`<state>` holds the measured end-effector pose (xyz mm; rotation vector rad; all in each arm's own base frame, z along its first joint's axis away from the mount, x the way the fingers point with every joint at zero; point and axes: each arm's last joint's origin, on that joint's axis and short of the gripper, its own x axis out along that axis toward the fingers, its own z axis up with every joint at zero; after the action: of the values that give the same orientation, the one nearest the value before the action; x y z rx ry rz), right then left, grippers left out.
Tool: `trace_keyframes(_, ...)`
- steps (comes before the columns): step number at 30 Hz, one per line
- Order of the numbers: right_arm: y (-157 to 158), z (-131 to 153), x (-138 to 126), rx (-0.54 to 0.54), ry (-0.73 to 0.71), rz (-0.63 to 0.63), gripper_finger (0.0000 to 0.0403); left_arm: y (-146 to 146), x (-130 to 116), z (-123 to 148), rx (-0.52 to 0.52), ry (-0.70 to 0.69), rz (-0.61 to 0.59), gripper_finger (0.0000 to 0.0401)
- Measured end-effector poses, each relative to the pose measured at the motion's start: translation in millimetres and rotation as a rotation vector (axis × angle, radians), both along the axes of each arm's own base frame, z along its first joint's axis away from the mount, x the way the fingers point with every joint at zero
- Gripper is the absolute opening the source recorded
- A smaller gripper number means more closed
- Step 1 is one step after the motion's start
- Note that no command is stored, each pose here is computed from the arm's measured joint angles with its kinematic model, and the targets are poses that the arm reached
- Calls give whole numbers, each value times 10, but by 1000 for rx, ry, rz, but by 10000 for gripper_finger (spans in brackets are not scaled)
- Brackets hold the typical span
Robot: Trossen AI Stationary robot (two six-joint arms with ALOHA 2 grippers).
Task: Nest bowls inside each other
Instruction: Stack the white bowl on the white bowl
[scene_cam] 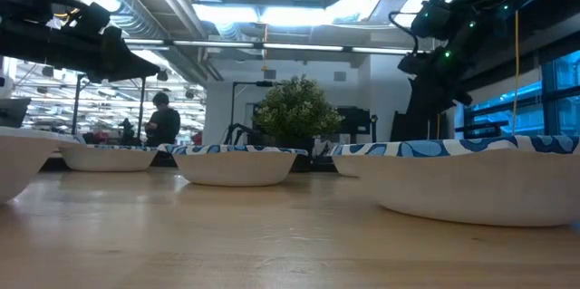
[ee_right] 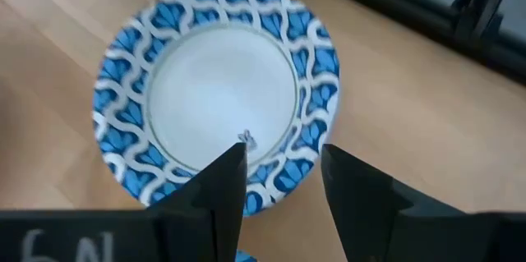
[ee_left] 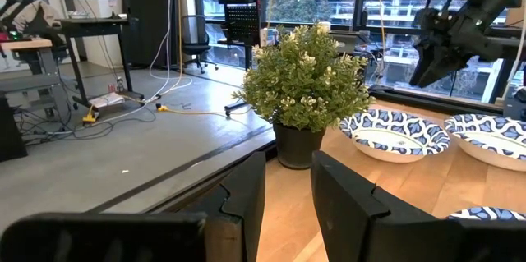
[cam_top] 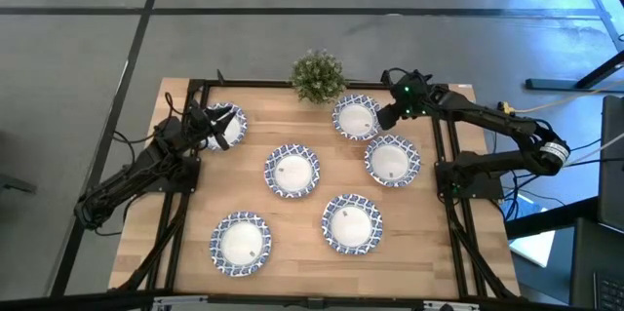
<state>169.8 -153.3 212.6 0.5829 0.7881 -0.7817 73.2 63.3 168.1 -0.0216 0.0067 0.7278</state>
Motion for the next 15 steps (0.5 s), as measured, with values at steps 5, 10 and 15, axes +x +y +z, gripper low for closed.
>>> trace_keyframes(5,-66,-172,72,44,52,3,160,0,0,-1,-1,-1,0,95)
trace_keyframes(10,-120,-347,132,88,103,4,160,0,0,0,-6,-5,0,95)
trace_keyframes(15,-179,-470,177,80,143,-17,160,0,0,0,-27,-24,0,95)
